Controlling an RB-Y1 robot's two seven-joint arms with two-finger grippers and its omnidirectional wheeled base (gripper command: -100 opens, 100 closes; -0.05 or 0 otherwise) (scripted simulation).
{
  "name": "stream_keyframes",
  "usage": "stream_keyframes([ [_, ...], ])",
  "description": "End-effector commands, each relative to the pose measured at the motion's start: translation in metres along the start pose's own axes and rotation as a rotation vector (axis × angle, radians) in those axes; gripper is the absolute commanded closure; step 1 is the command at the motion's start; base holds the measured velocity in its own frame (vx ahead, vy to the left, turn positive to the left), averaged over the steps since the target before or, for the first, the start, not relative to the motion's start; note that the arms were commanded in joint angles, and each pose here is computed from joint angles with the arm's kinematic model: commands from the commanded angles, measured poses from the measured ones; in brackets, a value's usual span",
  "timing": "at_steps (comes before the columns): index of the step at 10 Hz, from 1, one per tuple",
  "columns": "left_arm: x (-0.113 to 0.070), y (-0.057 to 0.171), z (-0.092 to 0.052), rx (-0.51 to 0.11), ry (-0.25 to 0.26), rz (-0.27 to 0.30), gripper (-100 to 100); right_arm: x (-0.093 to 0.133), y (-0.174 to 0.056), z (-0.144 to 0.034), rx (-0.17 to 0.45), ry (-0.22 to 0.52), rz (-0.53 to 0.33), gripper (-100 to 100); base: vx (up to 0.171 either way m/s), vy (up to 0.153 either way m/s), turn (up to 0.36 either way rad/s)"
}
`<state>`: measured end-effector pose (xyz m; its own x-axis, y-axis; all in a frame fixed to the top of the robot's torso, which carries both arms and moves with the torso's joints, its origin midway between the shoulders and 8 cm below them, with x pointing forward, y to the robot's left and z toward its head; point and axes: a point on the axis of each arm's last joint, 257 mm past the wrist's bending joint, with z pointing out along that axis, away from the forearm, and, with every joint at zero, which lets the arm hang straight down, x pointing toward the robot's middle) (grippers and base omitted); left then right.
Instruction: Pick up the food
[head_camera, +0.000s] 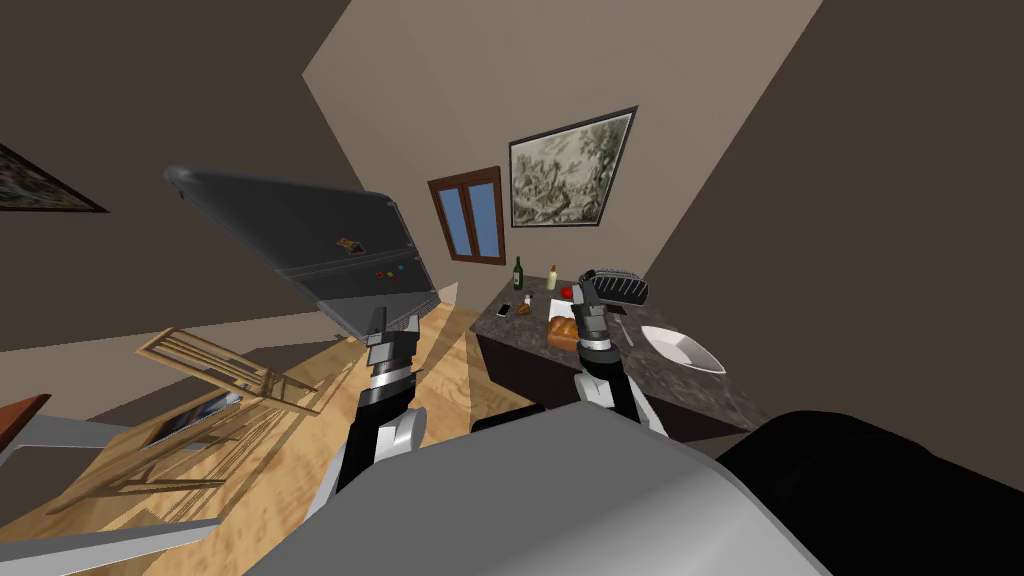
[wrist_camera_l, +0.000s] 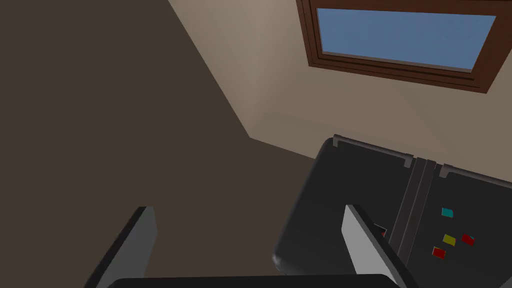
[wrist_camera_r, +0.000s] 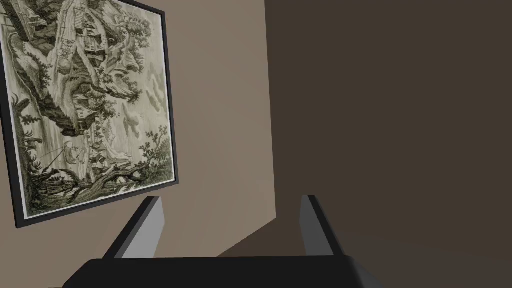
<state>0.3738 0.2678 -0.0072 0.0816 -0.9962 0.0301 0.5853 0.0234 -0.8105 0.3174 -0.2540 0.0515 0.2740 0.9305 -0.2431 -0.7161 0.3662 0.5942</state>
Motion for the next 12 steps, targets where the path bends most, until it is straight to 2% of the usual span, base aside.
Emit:
stream_keyframes([
  [1,0.000,0.000,0.000,0.000,0.000,0.000,0,0.015,-0.005,-0.001,-0.005,0.061,-0.030,-100,-0.073,0.058,-0.030],
  [4,0.000,0.000,0.000,0.000,0.000,0.000,0,0.047,-0.020,-0.006,-0.013,0.183,-0.099,-100,-0.154,0.127,-0.041],
  [7,0.000,0.000,0.000,0.000,0.000,0.000,0,0.091,-0.043,-0.018,-0.032,0.346,-0.204,-100,-0.132,0.150,-0.012],
  [8,0.000,0.000,0.000,0.000,0.000,-0.001,0,0.091,-0.044,-0.019,-0.034,0.355,-0.208,-100,-0.074,0.141,-0.009],
  [10,0.000,0.000,0.000,0.000,0.000,0.000,0,0.122,-0.057,-0.030,-0.076,0.477,-0.297,-100,-0.076,0.142,0.011],
  [11,0.000,0.000,0.000,0.000,0.000,0.000,0,0.124,-0.066,-0.036,-0.059,0.496,-0.305,-100,-0.082,0.134,-0.002],
  [12,0.000,0.000,0.000,0.000,0.000,0.000,0,0.140,-0.072,-0.042,-0.093,0.564,-0.360,-100,-0.083,0.107,0.019],
])
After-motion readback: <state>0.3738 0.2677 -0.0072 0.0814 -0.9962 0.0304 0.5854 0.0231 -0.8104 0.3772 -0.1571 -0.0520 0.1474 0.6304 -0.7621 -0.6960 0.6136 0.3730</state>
